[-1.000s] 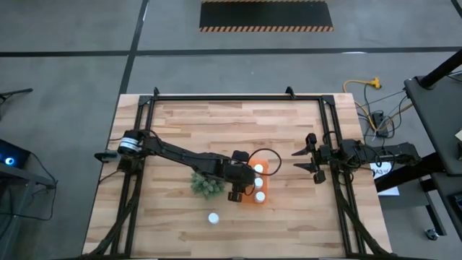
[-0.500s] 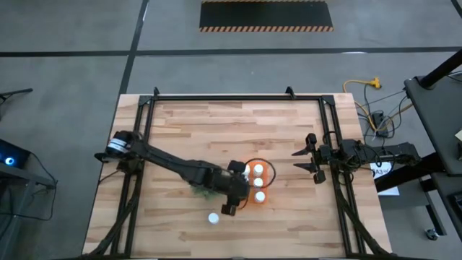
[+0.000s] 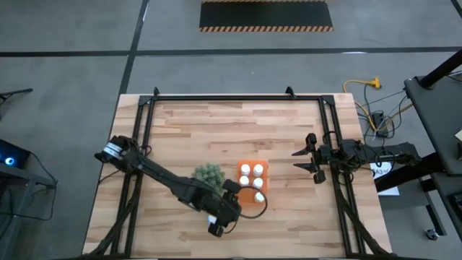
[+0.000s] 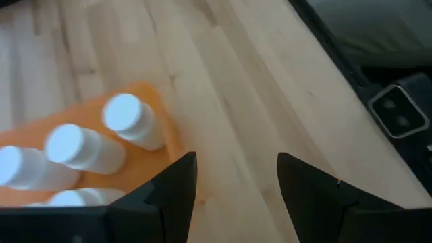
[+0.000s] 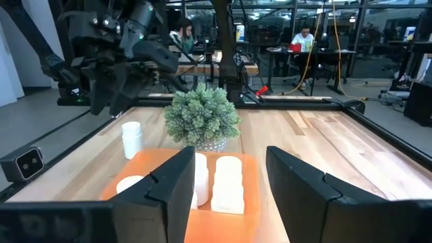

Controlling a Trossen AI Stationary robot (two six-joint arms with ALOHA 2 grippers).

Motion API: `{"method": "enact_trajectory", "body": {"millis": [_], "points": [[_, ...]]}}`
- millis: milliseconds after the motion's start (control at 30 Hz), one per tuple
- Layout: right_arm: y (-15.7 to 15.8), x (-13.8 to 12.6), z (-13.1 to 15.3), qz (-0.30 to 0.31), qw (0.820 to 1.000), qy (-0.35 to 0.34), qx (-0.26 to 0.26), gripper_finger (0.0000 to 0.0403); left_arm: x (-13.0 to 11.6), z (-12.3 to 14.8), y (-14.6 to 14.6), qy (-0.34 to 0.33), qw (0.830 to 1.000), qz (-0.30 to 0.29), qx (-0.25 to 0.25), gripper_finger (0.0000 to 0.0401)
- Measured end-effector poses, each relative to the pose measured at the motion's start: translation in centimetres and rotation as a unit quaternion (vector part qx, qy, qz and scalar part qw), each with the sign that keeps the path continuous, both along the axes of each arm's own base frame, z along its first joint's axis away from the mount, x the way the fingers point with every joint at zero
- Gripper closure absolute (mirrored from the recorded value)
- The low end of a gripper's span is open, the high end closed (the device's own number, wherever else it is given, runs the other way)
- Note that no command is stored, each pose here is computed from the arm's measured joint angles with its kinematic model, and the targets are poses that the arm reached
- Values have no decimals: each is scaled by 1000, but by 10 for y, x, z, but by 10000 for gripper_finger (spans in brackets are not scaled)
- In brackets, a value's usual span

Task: Pick and place pill bottles into a basket
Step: Put the white medicine bottle into the orange bin

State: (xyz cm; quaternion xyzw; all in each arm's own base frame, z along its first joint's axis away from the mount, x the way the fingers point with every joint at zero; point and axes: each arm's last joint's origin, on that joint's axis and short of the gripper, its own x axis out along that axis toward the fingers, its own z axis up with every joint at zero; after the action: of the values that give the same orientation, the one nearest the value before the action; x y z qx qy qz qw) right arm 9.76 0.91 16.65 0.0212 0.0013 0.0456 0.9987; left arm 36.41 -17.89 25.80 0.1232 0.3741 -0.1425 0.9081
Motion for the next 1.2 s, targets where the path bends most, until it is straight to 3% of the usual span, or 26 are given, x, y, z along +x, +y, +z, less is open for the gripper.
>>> {"method": "enact_trajectory", "body": {"millis": [333,667,1000,1200], "points": [[0,0,0,0,1000,0,0,230,-16,-20,-13,43,999,21,-19,214],[0,0,0,0,1000,0,0,231,-16,-22,-12,47,998,26,-21,213],[0,0,0,0,1000,0,0,231,-19,-25,-13,65,997,14,-27,143],[0,0,0,0,1000,0,1,230,-23,-29,-14,86,996,18,-30,130]]}}
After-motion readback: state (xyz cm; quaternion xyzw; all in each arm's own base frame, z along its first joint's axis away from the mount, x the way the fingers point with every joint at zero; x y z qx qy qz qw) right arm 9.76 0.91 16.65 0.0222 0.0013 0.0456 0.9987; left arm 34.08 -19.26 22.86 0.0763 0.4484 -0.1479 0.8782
